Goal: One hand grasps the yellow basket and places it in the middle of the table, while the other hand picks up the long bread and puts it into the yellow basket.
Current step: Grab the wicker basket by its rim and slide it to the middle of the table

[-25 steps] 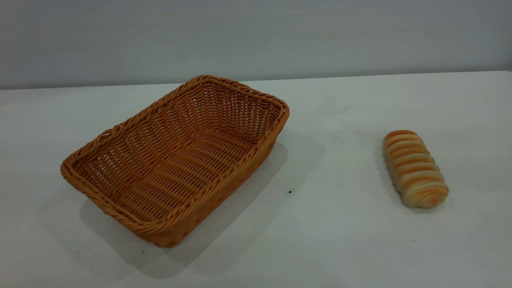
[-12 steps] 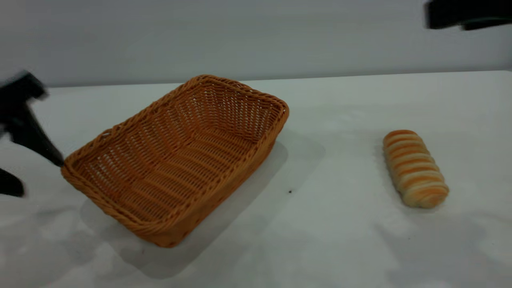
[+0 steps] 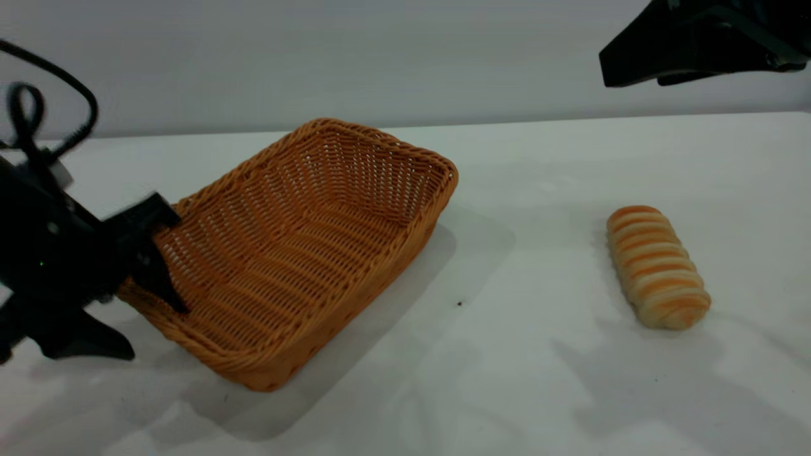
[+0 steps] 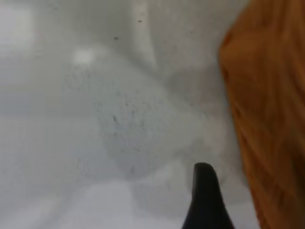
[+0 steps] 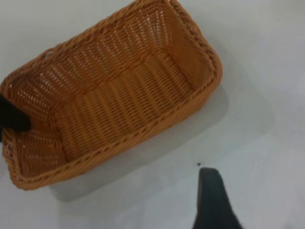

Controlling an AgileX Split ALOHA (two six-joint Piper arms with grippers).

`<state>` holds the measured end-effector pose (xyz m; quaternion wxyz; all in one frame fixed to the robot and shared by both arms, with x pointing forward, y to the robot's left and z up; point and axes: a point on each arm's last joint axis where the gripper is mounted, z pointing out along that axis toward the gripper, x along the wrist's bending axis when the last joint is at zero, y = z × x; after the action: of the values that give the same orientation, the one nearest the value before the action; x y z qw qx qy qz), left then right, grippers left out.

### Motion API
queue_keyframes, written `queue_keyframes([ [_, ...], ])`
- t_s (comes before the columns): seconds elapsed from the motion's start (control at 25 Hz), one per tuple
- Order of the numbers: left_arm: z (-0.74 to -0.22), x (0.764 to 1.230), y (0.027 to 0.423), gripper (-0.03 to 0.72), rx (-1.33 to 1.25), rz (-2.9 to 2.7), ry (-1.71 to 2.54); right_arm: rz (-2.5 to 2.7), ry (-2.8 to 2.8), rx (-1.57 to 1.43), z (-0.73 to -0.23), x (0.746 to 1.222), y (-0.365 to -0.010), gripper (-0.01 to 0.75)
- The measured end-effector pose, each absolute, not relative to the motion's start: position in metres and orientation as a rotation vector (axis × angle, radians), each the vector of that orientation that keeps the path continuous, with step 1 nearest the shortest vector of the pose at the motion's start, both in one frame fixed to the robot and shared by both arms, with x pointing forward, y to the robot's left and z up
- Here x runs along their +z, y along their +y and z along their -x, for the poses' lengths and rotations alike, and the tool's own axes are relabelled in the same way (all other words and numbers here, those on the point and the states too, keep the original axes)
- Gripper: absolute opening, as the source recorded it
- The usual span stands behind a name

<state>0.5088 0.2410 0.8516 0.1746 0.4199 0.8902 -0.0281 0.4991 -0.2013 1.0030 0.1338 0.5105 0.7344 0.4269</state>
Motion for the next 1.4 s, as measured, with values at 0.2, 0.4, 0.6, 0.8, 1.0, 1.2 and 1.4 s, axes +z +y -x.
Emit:
queue_keyframes([
  [0.2,-0.515,0.836,0.232,0.497,-0.081,-1.188,2.553,-1.479,2.128,1.238,-0.499,1.003,-0.201,0.517],
  [0.4,-0.521,0.835,0.232,0.199,-0.072,-1.073,2.581,-1.479,2.128,1.238,-0.499,1.003,-0.201,0.517],
  [0.6,-0.524,0.837,0.230,0.102,-0.085,-1.045,2.581,-1.473,2.133,1.233,-0.499,1.003,-0.201,0.517],
  [0.8,-0.551,0.862,0.225,0.102,-0.087,-1.291,2.364,-1.510,2.132,1.185,-0.501,1.000,-0.210,0.517],
  [1.0,-0.596,0.892,0.212,0.102,-0.198,-1.648,2.059,-1.626,2.101,1.070,-0.517,0.982,-0.236,0.517],
  [1.2,-0.639,0.887,0.204,0.102,-0.228,-1.904,1.928,-1.672,2.101,0.990,-0.543,0.964,-0.247,0.517],
  [1.4,-0.664,0.860,0.201,0.102,-0.289,-2.007,1.924,-1.687,2.092,0.923,-0.572,0.946,-0.248,0.517],
])
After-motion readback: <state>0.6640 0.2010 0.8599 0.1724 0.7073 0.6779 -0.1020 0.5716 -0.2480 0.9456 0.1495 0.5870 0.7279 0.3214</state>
